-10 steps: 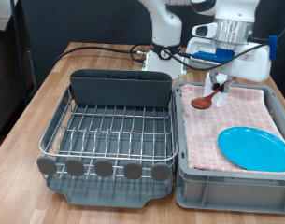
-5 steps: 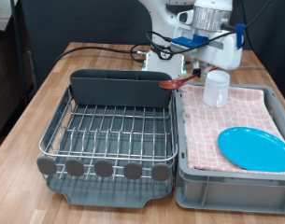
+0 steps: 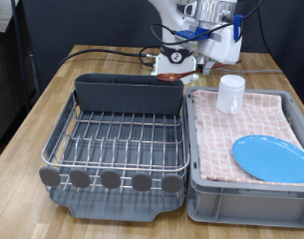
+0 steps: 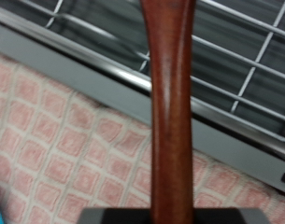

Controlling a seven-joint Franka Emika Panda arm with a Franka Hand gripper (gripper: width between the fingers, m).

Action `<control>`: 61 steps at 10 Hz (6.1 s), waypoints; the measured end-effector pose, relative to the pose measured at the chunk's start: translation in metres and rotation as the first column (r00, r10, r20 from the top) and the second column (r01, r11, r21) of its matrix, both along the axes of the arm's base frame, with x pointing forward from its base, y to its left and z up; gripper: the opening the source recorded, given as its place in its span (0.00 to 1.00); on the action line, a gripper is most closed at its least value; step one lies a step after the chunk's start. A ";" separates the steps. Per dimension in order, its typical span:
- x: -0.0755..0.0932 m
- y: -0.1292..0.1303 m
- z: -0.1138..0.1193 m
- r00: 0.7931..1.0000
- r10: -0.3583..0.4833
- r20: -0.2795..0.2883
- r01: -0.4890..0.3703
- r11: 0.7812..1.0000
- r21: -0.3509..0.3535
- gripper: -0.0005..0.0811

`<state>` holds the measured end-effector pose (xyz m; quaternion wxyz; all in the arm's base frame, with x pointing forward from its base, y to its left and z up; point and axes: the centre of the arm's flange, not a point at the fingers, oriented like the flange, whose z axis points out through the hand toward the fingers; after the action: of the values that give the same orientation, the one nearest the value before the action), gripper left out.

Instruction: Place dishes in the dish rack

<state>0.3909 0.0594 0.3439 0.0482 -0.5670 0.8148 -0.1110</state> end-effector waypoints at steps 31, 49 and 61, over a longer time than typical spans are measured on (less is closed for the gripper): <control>-0.080 -0.170 -0.075 0.961 -0.183 -0.206 0.266 0.807 0.527 0.10; -0.035 -0.070 0.064 0.993 -0.113 0.044 0.113 0.993 0.016 0.99; 0.028 -0.008 0.103 0.871 0.492 0.002 -0.489 0.865 0.112 0.99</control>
<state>0.4194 0.0512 0.4472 0.0948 -0.7532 0.6495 -0.0433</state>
